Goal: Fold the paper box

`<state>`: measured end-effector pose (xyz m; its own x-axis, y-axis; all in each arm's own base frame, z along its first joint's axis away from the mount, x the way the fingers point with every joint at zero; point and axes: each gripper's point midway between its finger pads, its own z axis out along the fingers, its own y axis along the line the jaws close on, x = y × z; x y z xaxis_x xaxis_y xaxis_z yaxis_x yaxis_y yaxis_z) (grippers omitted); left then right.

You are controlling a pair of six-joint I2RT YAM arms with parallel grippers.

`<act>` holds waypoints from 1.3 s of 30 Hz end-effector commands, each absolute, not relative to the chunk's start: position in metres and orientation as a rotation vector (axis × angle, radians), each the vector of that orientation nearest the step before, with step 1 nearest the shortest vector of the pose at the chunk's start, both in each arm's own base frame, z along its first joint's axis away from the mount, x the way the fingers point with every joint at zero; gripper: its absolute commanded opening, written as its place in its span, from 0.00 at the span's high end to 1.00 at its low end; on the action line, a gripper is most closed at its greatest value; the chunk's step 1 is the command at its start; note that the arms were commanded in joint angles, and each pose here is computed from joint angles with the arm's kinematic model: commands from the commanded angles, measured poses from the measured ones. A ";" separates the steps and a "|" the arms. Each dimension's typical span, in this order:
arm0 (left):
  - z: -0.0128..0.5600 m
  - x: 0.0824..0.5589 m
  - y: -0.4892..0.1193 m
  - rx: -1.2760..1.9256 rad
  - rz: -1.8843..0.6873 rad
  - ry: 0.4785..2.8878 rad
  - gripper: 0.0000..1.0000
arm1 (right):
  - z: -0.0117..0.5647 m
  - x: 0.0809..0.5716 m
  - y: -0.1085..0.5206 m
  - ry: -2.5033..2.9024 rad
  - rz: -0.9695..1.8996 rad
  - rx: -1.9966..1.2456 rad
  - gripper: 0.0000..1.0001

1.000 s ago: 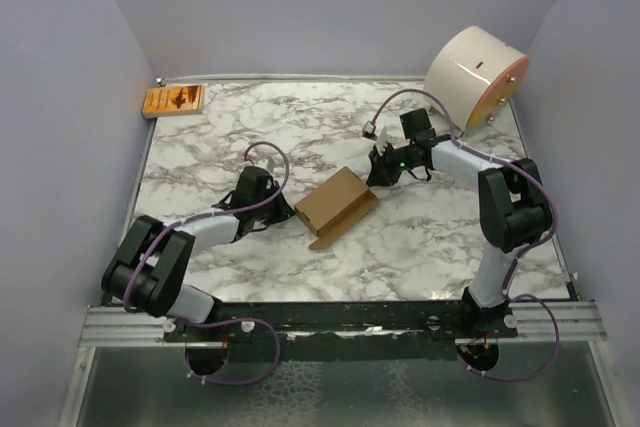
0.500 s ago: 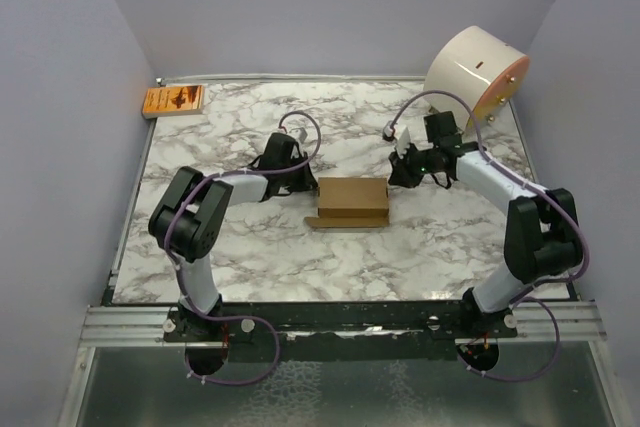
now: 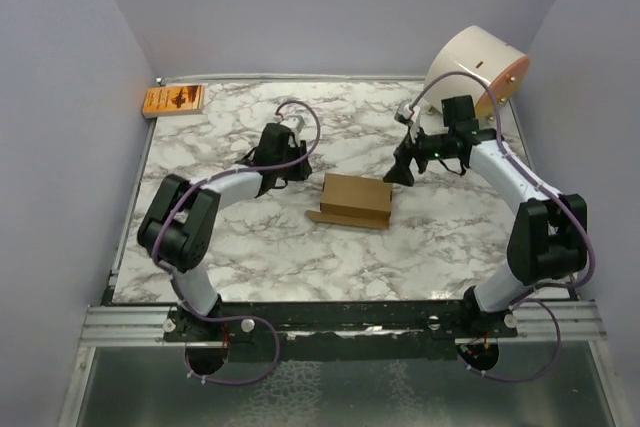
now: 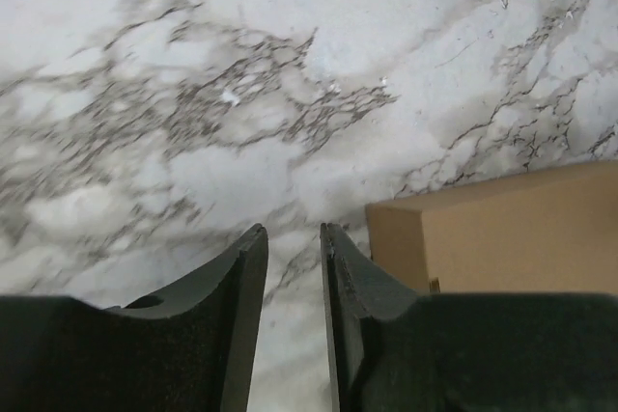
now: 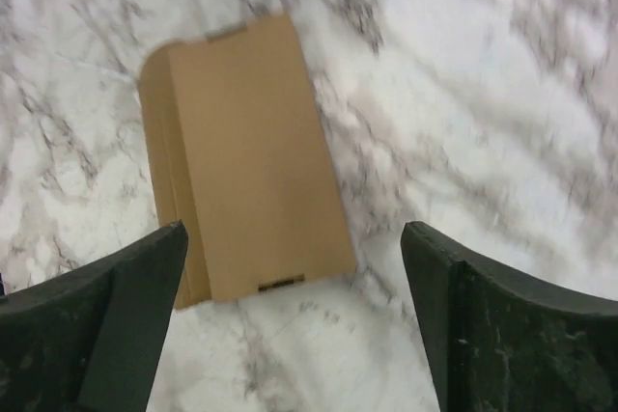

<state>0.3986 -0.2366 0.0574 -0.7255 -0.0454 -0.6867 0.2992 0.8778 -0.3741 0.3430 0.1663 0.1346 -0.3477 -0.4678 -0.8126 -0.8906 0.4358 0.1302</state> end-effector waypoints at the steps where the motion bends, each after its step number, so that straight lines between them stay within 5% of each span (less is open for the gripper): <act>1: 0.115 0.387 -0.195 0.074 -0.479 2.137 0.60 | 0.196 0.335 0.225 1.673 1.179 -1.212 0.00; 5: 0.124 0.343 -0.190 -0.040 -0.675 2.022 0.25 | 0.194 0.354 0.247 1.635 1.203 -1.217 0.01; 7: 0.122 0.319 -0.195 -0.083 -0.824 2.005 0.18 | 0.190 0.371 0.249 1.626 1.097 -1.183 0.01; 15: 0.104 0.257 -0.214 -0.354 -1.218 2.049 0.26 | 0.150 0.392 0.266 1.795 1.303 -1.142 0.04; 24: 0.081 0.242 -0.210 -0.625 -1.109 2.044 0.32 | 0.103 0.388 0.263 1.957 1.319 -1.065 0.10; 39: 0.061 0.264 -0.230 -0.599 -1.009 2.117 0.42 | 0.082 0.371 0.258 2.045 1.358 -1.002 0.21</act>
<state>0.2497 -0.2295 0.0541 -0.6895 -0.6263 -0.3637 -0.1140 0.5897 -0.7995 0.3772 0.2591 0.0862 -0.5877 -0.3082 -0.7481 -0.8090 0.2152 0.5470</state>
